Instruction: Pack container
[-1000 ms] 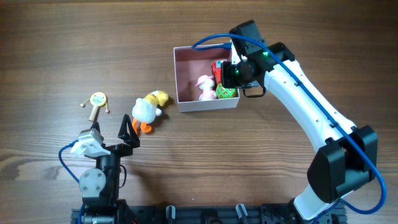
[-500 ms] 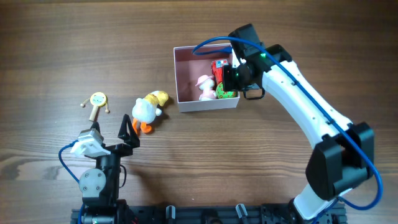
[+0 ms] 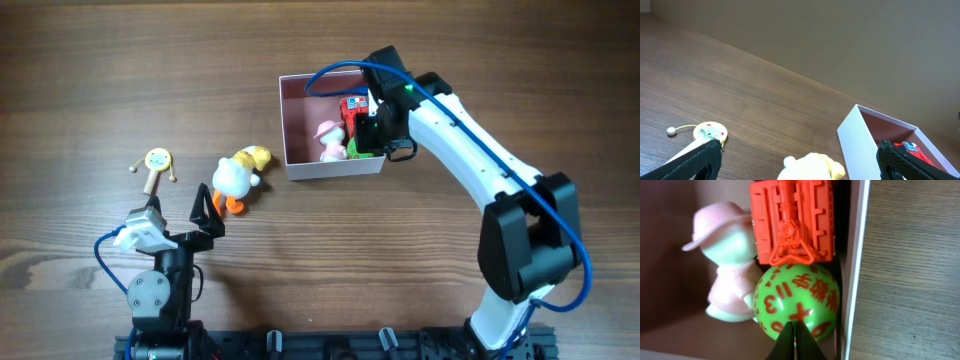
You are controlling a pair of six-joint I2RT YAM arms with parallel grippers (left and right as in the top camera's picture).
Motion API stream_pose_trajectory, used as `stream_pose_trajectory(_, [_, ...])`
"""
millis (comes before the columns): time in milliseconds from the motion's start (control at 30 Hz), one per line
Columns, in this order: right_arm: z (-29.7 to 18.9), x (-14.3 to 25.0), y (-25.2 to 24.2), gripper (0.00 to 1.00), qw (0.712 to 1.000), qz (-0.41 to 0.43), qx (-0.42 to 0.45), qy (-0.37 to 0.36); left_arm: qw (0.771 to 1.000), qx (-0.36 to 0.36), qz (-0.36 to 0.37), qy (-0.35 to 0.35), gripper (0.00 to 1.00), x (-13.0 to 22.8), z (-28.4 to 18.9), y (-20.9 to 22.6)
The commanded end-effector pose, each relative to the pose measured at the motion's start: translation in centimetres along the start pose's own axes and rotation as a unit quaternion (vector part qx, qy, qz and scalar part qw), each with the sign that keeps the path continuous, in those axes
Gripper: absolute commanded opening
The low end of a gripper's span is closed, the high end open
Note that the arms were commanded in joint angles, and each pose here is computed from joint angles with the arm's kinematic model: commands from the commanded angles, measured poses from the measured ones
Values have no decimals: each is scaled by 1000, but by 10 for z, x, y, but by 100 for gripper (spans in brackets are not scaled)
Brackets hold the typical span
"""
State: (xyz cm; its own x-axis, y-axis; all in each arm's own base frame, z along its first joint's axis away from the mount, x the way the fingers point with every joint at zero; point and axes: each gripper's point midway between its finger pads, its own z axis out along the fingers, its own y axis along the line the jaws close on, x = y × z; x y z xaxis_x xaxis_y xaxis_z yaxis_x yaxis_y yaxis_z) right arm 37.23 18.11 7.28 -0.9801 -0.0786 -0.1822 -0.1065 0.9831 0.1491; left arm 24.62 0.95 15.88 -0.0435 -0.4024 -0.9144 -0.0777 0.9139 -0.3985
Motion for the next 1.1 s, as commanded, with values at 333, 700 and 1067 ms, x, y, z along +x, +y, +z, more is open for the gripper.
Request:
stream_pose_trajectory(333, [-55, -37, 11, 4, 996, -21, -8, -85, 1000, 2, 0, -2, 100, 0, 0, 0])
stream_pose_trajectory(700, [-162, -65, 12, 4, 975, -8, -5, -220, 1000, 2, 0, -2, 100, 0, 0, 0])
stream_pose_trajectory(1067, [-223, -52, -94, 36, 933, 137, 173, -285, 1000, 2, 0, -2, 100, 0, 0, 0])
